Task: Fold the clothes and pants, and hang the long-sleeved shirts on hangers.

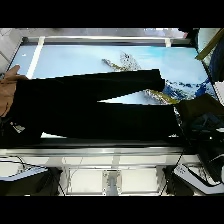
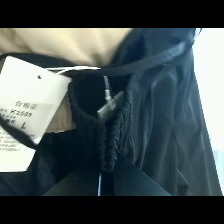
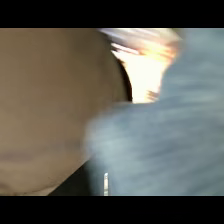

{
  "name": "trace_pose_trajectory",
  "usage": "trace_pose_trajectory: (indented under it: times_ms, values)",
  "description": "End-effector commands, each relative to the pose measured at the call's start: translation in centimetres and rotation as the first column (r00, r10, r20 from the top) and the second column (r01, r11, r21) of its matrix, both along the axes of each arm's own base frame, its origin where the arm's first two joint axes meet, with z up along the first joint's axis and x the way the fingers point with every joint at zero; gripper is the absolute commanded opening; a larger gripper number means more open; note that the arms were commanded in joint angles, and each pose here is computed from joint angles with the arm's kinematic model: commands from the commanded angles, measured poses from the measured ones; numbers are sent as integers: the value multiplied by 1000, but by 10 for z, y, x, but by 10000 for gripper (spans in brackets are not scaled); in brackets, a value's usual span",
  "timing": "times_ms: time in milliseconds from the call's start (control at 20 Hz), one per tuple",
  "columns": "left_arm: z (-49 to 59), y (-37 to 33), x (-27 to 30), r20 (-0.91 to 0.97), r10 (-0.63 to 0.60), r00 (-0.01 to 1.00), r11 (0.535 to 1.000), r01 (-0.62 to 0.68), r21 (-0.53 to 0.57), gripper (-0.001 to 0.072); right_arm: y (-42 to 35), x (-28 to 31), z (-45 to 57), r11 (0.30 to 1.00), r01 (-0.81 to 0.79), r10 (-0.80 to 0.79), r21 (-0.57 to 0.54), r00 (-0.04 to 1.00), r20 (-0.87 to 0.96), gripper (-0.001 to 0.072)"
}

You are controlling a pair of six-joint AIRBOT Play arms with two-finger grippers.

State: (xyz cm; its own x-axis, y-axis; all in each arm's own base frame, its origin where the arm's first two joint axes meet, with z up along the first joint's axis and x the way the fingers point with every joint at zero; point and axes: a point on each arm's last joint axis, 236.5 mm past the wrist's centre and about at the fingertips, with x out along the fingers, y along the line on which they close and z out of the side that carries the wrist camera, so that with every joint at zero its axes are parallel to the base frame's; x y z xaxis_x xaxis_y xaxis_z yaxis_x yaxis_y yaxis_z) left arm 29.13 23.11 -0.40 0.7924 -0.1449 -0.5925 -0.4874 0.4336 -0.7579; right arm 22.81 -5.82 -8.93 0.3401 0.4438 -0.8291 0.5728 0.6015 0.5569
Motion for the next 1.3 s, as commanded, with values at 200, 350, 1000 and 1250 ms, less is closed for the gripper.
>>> trace_pose_trajectory:
  times_ms: [200, 350, 1000, 1250]
  values:
    - [77, 4, -8, -25, -70, 997, 982, 74, 173, 9, -3, 28, 144, 987, -82, 112, -137, 967, 228, 2]
    - [113, 13, 1, -37, -69, 997, 961, 77, 267, 8, -3, 59, 175, 972, -109, 167, -207, 944, 285, 2]
    - [95, 27, 172, -269, -11, 963, 878, 139, 459, 8, 12, 313, 112, 977, -106, 163, -184, 929, 333, 2]
    - [72, 31, 209, -238, 21, 971, 898, 86, 432, 8, 10, 382, 102, 983, 5, 75, -183, 901, 427, 2]
